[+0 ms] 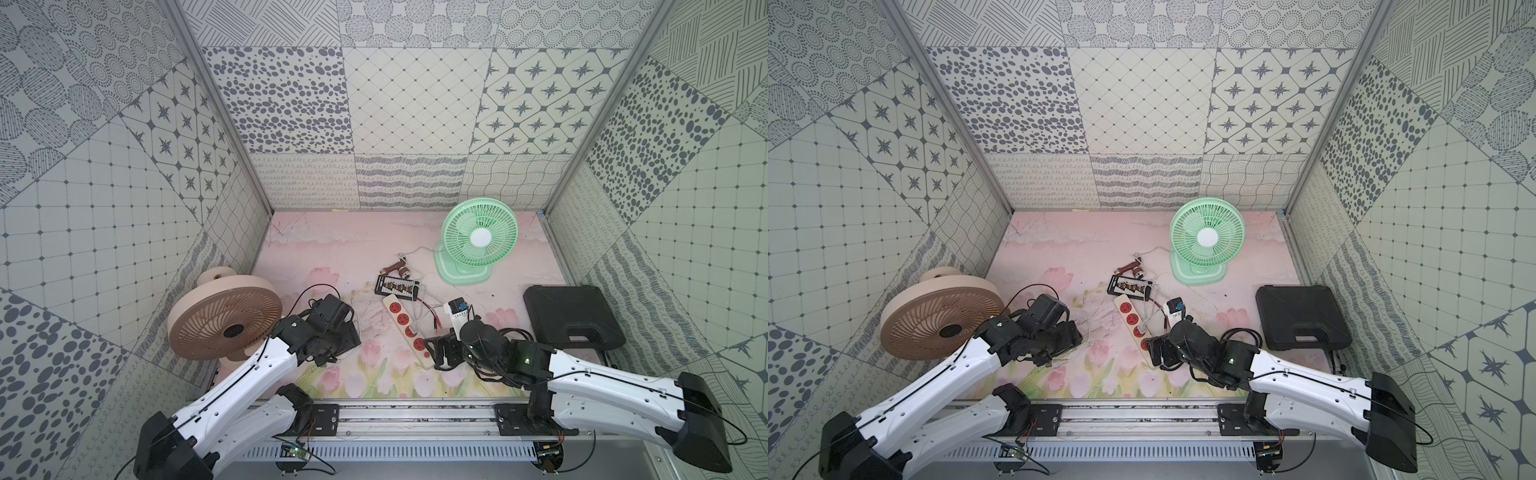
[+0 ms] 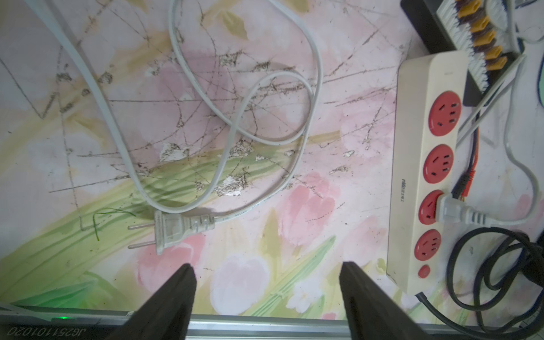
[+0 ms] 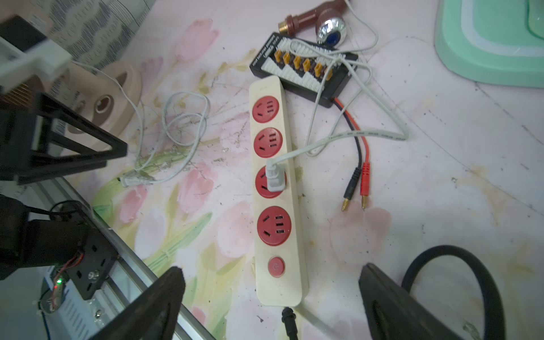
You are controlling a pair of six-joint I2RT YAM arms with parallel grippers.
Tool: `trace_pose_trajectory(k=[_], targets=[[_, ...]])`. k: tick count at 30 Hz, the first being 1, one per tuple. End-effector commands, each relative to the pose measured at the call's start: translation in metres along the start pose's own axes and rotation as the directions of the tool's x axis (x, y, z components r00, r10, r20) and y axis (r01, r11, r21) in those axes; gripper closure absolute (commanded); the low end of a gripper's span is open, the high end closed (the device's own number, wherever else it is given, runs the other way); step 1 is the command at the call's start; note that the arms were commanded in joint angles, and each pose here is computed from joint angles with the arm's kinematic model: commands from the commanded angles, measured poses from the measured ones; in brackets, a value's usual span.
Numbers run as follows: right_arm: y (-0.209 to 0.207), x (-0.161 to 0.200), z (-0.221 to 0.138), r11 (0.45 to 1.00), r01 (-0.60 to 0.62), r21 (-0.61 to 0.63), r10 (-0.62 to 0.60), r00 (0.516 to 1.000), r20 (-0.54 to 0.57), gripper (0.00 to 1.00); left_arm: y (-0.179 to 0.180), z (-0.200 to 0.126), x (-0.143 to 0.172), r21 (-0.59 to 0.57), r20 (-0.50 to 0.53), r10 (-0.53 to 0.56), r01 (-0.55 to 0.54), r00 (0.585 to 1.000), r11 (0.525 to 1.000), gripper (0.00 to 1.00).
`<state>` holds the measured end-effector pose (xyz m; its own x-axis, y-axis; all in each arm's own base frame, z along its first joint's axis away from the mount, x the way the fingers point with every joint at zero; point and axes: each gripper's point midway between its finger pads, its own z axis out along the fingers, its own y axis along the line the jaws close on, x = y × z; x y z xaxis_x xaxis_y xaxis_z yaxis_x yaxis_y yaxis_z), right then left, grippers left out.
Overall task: Plug the desk fan into the power strip
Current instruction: Adjust the socket at the center of the board, then pick up the plug from the center of the board.
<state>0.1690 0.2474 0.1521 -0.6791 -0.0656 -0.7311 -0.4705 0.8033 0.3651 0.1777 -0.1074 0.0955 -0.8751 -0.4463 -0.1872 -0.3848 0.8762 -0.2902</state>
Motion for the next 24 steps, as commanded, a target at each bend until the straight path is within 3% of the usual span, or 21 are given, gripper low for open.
trace_pose_trajectory(k=[1, 8, 17, 24], targets=[[0.01, -0.009, -0.008, 0.994, 0.028, -0.104, -0.02, 0.997, 0.079, 0.03, -0.012, 0.01, 0.008, 0.009, -0.096, 0.094, -0.094, 0.991, 0.996, 0.2], [-0.008, -0.006, -0.002, 0.99, -0.066, -0.121, 0.071, 0.997, 0.038, 0.03, -0.023, 0.034, 0.008, -0.025, -0.181, 0.144, -0.151, 0.973, 0.988, 0.28], [-0.006, 0.0, -0.001, 0.989, 0.016, -0.148, -0.011, 0.999, 0.035, 0.03, -0.023, 0.061, 0.004, -0.106, -0.211, 0.141, -0.166, 0.967, 0.98, 0.33], [-0.008, 0.009, -0.001, 0.984, 0.001, -0.178, 0.008, 0.999, 0.05, 0.22, -0.019, 0.084, 0.006, -0.139, -0.241, 0.138, -0.175, 0.961, 0.975, 0.48]])
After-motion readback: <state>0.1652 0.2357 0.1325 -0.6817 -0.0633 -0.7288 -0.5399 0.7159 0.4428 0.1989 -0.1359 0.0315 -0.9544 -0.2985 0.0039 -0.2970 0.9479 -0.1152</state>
